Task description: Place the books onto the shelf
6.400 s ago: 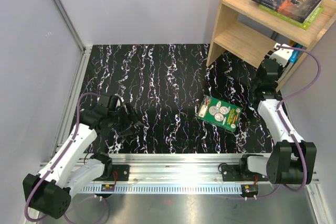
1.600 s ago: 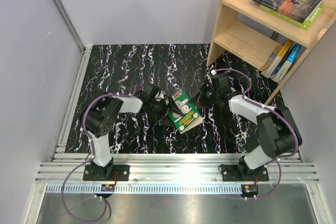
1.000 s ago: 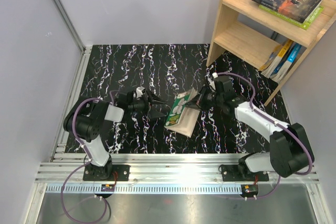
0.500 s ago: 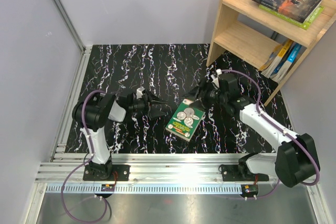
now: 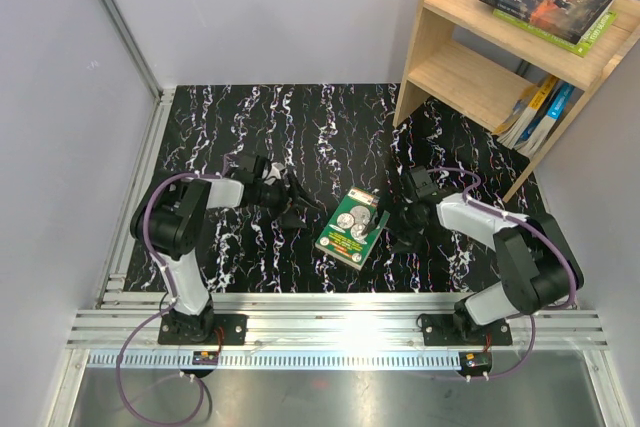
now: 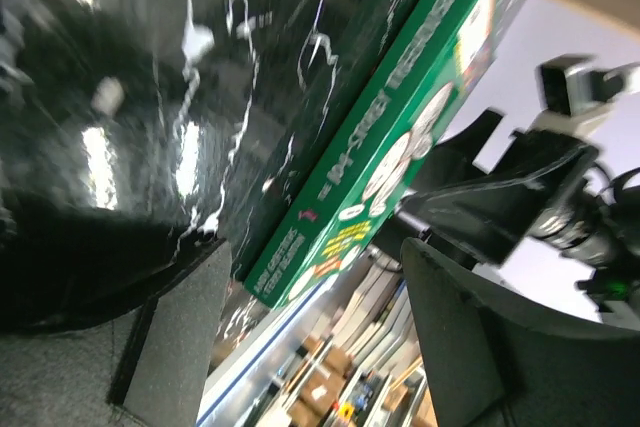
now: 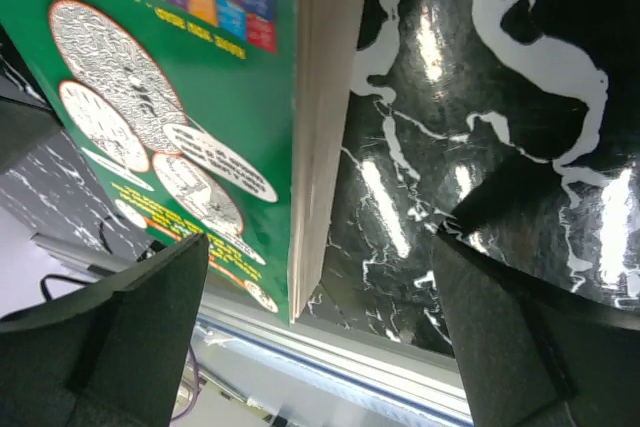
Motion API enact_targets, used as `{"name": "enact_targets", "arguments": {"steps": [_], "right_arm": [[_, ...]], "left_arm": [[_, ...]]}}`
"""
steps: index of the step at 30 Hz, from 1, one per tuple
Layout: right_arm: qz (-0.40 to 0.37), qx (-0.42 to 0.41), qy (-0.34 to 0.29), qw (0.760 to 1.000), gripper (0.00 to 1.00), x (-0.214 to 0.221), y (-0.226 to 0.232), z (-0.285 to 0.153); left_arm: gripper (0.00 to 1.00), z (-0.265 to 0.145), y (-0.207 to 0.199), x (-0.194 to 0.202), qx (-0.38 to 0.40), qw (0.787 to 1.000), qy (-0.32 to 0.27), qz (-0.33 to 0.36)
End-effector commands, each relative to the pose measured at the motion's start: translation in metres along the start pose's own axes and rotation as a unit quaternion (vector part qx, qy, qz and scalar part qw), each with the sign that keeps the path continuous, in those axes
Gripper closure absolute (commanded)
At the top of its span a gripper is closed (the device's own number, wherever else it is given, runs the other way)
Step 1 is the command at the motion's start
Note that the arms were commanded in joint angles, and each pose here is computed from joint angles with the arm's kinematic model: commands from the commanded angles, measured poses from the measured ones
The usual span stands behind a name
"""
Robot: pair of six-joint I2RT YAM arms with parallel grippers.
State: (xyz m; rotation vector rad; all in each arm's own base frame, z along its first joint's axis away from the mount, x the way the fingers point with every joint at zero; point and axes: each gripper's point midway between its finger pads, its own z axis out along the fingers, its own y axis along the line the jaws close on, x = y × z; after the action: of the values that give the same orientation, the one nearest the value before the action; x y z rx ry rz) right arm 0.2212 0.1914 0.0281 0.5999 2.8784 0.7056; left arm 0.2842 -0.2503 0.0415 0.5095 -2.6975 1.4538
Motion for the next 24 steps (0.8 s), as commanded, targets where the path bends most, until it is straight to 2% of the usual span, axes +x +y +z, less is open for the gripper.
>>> {"name": "enact_targets", "arguments": {"steps": [1, 12, 14, 15, 16, 19, 21, 22, 24], "right_arm": [[-0.016, -0.003, -0.036, 0.999, 0.00, -0.016, 0.000, 0.009], [0.000, -0.043, -0.038, 0.998, 0.00, -0.032, 0.025, 0.048], [-0.008, -0.051, -0.033, 0.998, 0.03, -0.031, 0.035, 0.054], [-0.013, -0.058, -0.033, 0.998, 0.10, -0.032, 0.040, 0.055], [-0.017, -0.064, -0.033, 0.997, 0.38, -0.033, 0.046, 0.055], [-0.018, -0.076, -0.037, 0.996, 0.82, -0.033, 0.056, 0.052], [-0.021, -0.086, -0.040, 0.995, 0.97, -0.034, 0.062, 0.049], [-0.025, -0.090, -0.038, 0.995, 1.00, -0.033, 0.065, 0.048], [-0.036, -0.100, -0.035, 0.994, 1.00, -0.029, 0.071, 0.045]], "left_arm": [[0.27, 0.003, 0.009, 0.013, -0.036, 0.999, 0.027, 0.011], [0.27, 0.030, -0.001, 0.039, -0.068, 0.991, 0.110, 0.037], [0.27, 0.037, -0.007, 0.047, -0.069, 0.988, 0.125, 0.053], [0.27, 0.039, -0.007, 0.051, -0.069, 0.987, 0.132, 0.054], [0.27, 0.040, -0.008, 0.053, -0.068, 0.987, 0.135, 0.056], [0.27, 0.041, -0.009, 0.061, -0.060, 0.986, 0.146, 0.057], [0.27, 0.040, -0.007, 0.064, -0.057, 0.985, 0.151, 0.055], [0.27, 0.039, -0.006, 0.065, -0.056, 0.985, 0.153, 0.057], [0.27, 0.037, -0.006, 0.067, -0.054, 0.985, 0.156, 0.056]]}}
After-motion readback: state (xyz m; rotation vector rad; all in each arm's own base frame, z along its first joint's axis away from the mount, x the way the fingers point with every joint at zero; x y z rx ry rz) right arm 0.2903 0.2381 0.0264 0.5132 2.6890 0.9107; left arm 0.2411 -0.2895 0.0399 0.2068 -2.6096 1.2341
